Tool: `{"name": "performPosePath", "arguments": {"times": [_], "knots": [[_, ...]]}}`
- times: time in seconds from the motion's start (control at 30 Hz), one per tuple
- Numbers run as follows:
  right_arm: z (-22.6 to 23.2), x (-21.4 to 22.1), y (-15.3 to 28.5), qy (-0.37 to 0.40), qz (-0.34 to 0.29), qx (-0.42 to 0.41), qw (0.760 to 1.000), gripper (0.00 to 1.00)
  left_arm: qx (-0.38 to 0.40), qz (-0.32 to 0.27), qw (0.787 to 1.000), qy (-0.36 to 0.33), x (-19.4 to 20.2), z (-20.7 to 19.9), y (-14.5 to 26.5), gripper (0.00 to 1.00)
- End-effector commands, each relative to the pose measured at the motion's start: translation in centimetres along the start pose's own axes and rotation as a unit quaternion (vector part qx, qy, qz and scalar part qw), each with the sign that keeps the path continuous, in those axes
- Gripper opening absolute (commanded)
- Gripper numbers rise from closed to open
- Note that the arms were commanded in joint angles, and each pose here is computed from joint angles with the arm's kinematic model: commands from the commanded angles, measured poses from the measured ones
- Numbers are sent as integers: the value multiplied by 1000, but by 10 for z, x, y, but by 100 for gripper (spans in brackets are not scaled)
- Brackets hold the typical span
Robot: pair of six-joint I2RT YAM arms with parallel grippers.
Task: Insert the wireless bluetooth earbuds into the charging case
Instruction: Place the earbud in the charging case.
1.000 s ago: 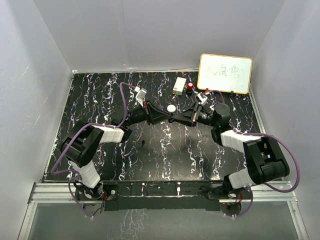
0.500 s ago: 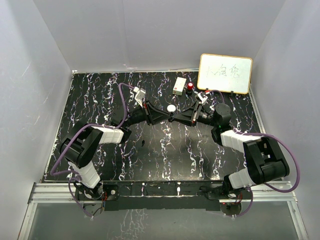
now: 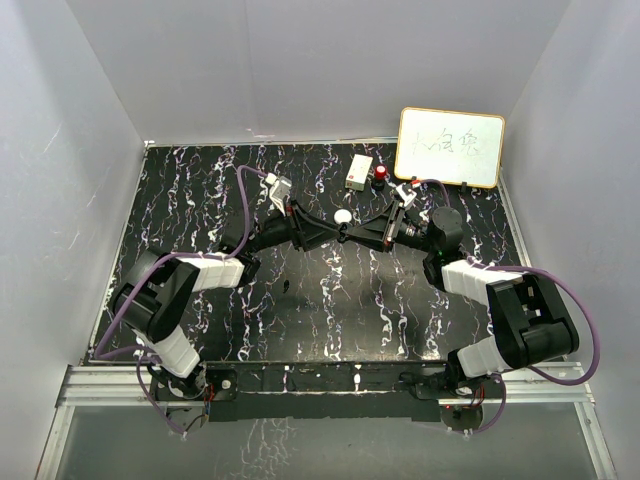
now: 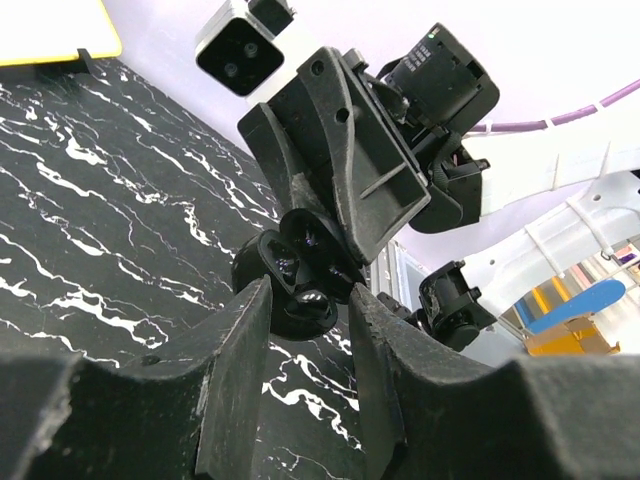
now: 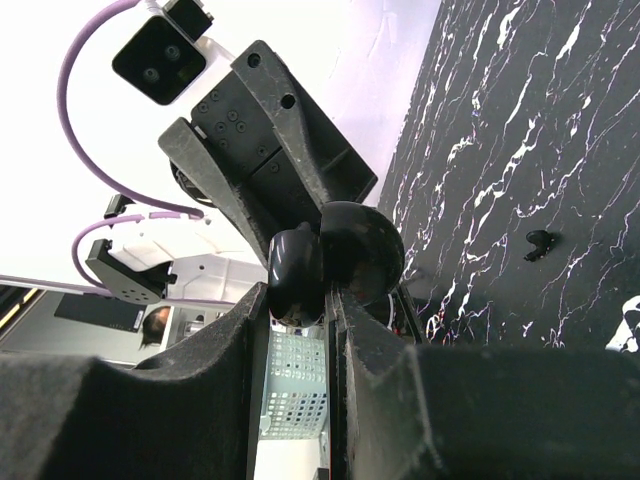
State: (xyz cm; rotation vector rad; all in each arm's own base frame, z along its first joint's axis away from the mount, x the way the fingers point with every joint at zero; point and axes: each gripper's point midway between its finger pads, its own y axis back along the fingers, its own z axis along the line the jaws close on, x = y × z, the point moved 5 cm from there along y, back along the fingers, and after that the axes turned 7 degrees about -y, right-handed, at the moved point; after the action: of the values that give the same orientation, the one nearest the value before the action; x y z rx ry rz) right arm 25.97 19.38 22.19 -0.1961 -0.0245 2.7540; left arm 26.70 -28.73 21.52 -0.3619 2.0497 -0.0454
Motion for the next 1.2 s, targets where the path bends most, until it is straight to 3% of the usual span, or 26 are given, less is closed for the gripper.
{"name": "performPosePath", "arguments": {"times": [0.0,0.4,0.77,1.17], "knots": [[17,1,-1,42,4,-33,999,0,6,-7,1000,-28,-9,-9,1,36],[14,1,-1,39,2,-31,999,0,1,-18,999,-37,-15,-19,8,39],[13,0,-1,37,2,-31,999,0,-32,-15,998,-54,-28,-22,9,54],[13,1,-1,37,2,-31,999,0,-36,1,998,-42,-27,-11,0,56]]}}
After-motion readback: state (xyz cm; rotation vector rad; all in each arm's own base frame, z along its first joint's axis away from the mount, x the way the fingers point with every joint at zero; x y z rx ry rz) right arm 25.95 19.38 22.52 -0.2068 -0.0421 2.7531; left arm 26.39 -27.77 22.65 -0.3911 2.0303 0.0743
